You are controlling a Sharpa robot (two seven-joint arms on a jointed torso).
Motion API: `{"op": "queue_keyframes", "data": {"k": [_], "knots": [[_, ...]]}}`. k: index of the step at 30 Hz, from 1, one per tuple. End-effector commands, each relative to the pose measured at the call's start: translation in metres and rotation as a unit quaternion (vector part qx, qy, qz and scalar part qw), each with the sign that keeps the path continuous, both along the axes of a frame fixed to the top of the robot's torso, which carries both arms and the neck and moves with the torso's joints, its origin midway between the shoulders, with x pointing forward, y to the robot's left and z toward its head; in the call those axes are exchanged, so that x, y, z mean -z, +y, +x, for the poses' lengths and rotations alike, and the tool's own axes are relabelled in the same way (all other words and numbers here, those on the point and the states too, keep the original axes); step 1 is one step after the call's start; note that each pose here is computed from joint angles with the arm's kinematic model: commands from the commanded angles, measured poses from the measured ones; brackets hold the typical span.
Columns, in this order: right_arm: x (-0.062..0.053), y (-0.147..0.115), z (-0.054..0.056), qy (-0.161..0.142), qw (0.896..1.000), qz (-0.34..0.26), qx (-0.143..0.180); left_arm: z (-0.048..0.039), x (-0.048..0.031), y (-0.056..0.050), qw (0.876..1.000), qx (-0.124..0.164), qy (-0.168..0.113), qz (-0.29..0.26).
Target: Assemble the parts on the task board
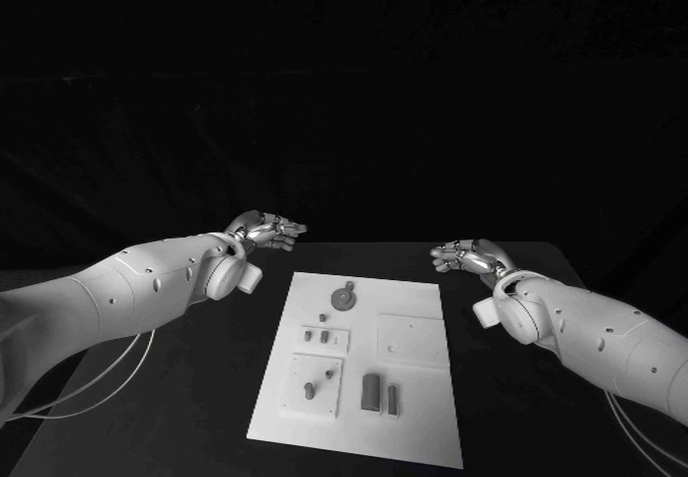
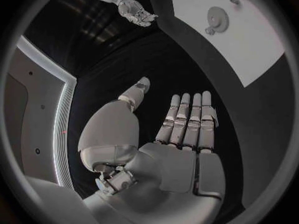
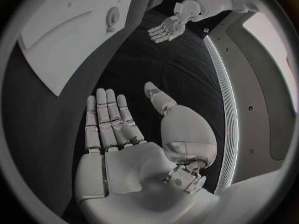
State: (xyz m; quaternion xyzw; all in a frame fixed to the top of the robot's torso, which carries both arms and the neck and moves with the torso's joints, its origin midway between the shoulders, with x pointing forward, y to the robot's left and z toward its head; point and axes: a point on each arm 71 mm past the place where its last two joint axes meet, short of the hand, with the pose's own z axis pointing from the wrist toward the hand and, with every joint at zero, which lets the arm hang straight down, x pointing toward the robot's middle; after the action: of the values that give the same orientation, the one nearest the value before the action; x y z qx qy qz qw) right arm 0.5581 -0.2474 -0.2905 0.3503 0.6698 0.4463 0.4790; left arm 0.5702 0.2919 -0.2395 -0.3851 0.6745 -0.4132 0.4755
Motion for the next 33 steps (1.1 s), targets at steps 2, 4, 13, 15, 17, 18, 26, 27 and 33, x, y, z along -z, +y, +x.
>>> {"op": "queue_keyframes", "data": {"k": [2,4,13,15,17,18,26,27,33], "knots": [[-0.004,0.004,-0.001,-0.006,0.999,0.029,-0.024,-0.0011,0.0008,-0.006,0.999,0.024,0.000,-0.040],[-0.004,0.005,-0.002,-0.004,0.999,0.030,-0.027,-0.0042,0.0054,-0.009,0.998,0.032,0.005,-0.045],[-0.006,0.003,-0.003,-0.006,1.000,0.022,-0.009,-0.0094,0.0122,-0.011,0.999,0.017,0.009,-0.032],[-0.007,0.005,-0.004,-0.010,1.000,0.029,-0.005,-0.0119,0.0127,-0.015,0.999,0.014,0.004,-0.039],[-0.010,0.008,-0.007,-0.015,0.999,0.037,0.000,-0.0156,0.0131,-0.020,0.999,0.009,-0.002,-0.048],[-0.011,0.010,-0.008,-0.018,0.999,0.042,0.003,-0.0179,0.0133,-0.023,0.999,0.006,-0.005,-0.053],[-0.030,0.028,-0.032,-0.045,0.993,0.103,0.046,-0.0496,0.0094,-0.058,0.992,-0.035,-0.043,-0.115],[-0.034,0.031,-0.038,-0.048,0.991,0.114,0.056,-0.0570,0.0072,-0.064,0.990,-0.044,-0.050,-0.127],[-0.049,0.044,-0.064,-0.052,0.982,0.152,0.094,-0.0850,-0.0036,-0.086,0.981,-0.079,-0.071,-0.161]]}}
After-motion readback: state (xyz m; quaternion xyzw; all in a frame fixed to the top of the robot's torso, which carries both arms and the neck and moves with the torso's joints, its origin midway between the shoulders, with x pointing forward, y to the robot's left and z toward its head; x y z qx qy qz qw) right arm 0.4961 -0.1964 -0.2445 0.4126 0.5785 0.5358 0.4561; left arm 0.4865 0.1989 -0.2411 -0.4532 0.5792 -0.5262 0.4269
